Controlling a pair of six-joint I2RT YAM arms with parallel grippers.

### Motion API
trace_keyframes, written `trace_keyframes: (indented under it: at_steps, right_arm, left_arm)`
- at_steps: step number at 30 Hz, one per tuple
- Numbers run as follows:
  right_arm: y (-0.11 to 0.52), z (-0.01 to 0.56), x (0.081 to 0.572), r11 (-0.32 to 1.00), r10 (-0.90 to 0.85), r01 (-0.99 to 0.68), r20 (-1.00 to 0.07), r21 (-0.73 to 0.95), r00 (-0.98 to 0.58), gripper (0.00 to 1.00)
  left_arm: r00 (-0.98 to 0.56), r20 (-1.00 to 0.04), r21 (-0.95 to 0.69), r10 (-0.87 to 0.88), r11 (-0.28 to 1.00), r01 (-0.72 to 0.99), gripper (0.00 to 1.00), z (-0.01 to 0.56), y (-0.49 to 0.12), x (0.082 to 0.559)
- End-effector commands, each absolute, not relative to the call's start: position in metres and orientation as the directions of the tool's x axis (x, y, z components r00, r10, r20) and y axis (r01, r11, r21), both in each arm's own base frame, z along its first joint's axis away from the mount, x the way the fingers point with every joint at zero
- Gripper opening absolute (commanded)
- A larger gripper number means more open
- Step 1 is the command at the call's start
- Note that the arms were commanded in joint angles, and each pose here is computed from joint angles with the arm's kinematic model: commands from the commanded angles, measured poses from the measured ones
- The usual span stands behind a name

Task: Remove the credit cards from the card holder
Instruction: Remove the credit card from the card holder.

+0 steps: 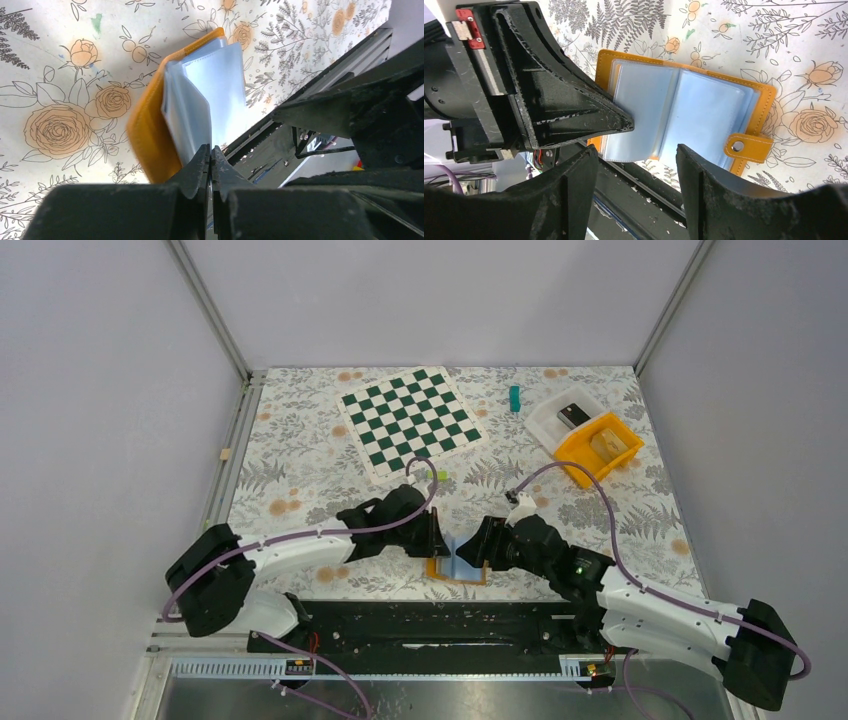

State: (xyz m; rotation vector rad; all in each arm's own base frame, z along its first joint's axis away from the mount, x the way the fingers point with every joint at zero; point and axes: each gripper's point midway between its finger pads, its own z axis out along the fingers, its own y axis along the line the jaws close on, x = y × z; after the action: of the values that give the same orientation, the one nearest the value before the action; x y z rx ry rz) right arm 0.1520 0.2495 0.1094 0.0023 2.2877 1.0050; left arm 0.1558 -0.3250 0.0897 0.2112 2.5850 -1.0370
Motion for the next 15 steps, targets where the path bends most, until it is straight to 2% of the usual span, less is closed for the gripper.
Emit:
trace_keyframes:
  at_steps: [1, 9, 15]
  right_arm:
    - [0.251, 0.125, 0.152, 0.696, 0.235, -0.263, -0.559, 0.668, -0.795, 0.65]
    - [0.240, 0.126, 0.152, 0.715, 0.239, -0.265, -0.582, 0.647, -0.777, 0.65]
    - [0.242, 0.124, 0.151, 0.716, 0.226, -0.271, -0.580, 0.644, -0.783, 0.65]
  left_arm:
    - [-0.924, -0.381, -0.640, 0.023, 0.715, 0.281, 0.00, 0.084, -0.334, 0.160]
    - [-0.938, -0.344, -0.611, 0.034, 0.750, 0.251, 0.01, 0.069, -0.336, 0.163]
    - [-0.938, -0.342, -0.663, 0.053, 0.694, 0.281, 0.25, 0.078, -0.351, 0.160]
